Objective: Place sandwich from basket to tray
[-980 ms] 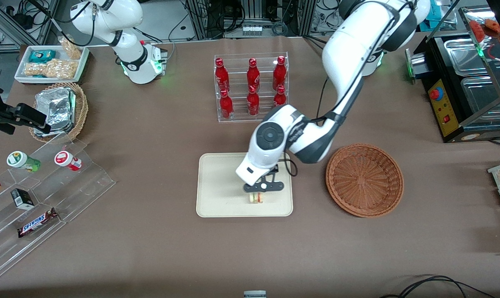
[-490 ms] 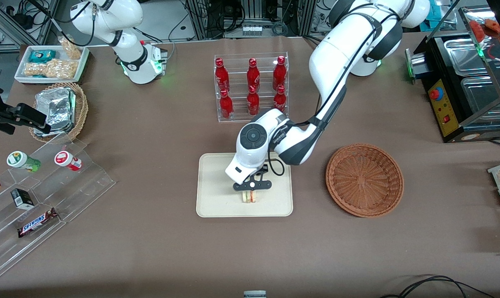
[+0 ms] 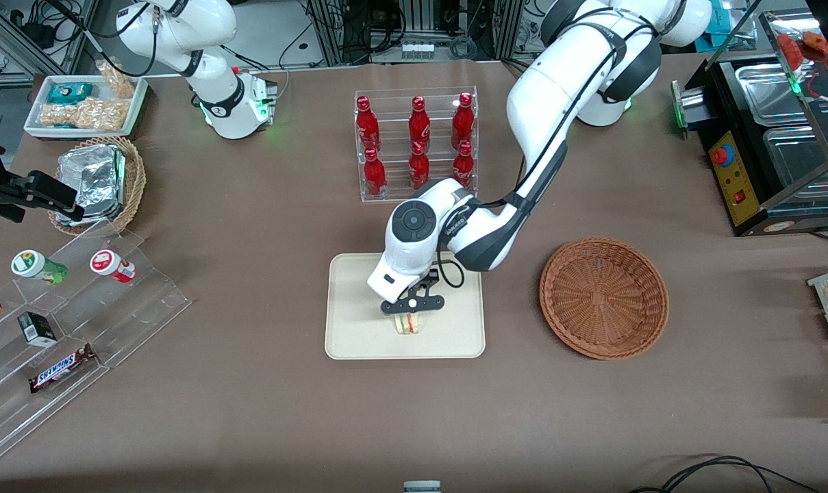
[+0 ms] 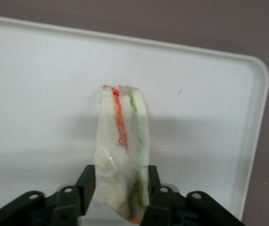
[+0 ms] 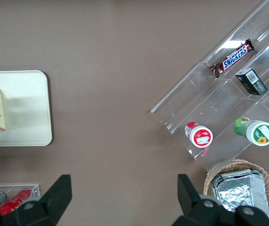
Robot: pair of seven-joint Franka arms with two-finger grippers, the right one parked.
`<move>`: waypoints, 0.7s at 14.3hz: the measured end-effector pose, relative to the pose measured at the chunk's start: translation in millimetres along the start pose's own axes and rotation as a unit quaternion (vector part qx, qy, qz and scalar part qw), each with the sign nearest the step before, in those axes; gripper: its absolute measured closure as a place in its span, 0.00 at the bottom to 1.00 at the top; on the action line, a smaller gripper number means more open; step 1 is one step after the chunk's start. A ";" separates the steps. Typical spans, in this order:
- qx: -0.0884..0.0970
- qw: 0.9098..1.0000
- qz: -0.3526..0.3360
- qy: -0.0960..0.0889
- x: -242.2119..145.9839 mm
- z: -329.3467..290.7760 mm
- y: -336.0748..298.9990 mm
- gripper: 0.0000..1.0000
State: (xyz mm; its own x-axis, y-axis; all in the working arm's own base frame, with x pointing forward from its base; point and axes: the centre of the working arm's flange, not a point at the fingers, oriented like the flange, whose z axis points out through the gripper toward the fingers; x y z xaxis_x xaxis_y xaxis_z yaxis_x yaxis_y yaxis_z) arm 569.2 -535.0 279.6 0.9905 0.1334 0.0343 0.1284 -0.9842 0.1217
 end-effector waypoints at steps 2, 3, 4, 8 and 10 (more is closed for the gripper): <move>0.020 1.000 -0.012 0.000 11.7 -41.8 -10.9 0.22; 0.035 0.999 -0.018 -0.003 17.6 -68.1 -21.1 0.11; 0.049 0.999 -0.023 -0.006 19.7 -93.6 -30.3 0.02; 0.075 0.996 -0.046 0.009 29.2 -160.9 -83.6 0.00; 0.090 0.993 -0.072 0.006 46.7 -173.4 -133.0 0.00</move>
State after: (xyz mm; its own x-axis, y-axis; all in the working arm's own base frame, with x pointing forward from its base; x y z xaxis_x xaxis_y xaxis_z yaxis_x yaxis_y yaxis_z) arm 589.7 -377.7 437.0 0.9604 0.2756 0.0417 0.2776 -0.9592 -0.0539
